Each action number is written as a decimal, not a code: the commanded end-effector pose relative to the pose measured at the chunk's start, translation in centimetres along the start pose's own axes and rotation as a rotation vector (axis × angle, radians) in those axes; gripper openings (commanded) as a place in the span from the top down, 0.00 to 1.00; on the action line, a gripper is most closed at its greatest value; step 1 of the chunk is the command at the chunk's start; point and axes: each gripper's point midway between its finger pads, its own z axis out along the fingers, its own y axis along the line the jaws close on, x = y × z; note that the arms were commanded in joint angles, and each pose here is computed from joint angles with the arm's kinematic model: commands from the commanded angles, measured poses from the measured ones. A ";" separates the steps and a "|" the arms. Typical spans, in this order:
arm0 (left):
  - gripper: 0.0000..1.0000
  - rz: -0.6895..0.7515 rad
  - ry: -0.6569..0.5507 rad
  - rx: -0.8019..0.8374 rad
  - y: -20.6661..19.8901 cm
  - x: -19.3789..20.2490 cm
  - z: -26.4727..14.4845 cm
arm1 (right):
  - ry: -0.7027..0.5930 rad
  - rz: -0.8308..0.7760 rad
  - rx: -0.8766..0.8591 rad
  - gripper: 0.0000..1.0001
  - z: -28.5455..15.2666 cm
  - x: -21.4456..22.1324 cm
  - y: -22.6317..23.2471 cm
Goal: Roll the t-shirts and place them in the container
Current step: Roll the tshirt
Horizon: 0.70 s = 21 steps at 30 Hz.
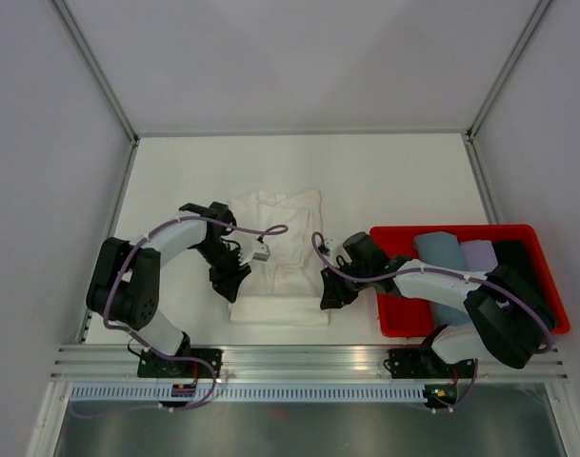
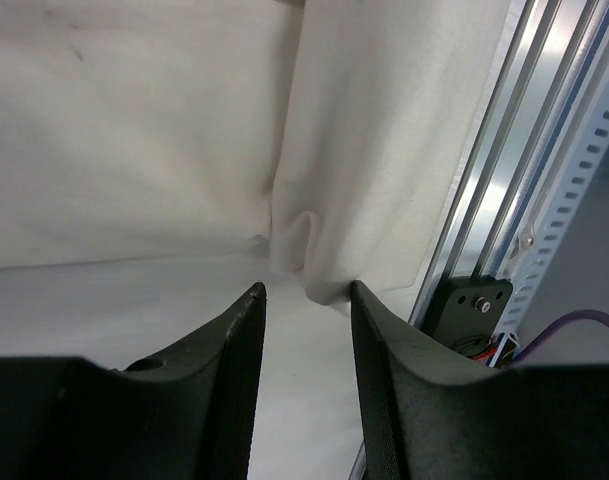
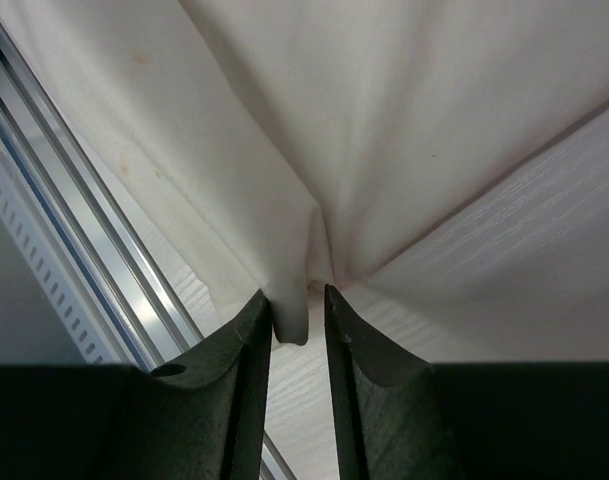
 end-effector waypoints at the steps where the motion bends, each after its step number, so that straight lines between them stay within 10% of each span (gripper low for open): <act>1: 0.55 -0.007 -0.101 -0.057 0.1 -2.9 -2.2 | -0.062 -0.022 0.006 0.68 -0.3 -2.4 0.2; 10: 0.55 -0.055 -0.202 -0.151 -0.8 -5.8 -2.7 | -0.075 0.022 0.073 0.62 -0.1 -3.3 -0.8; 21: 0.64 -0.099 -0.019 -0.283 0.1 -2.6 1.5 | -0.159 0.012 0.190 0.59 -2.2 -6.0 -1.5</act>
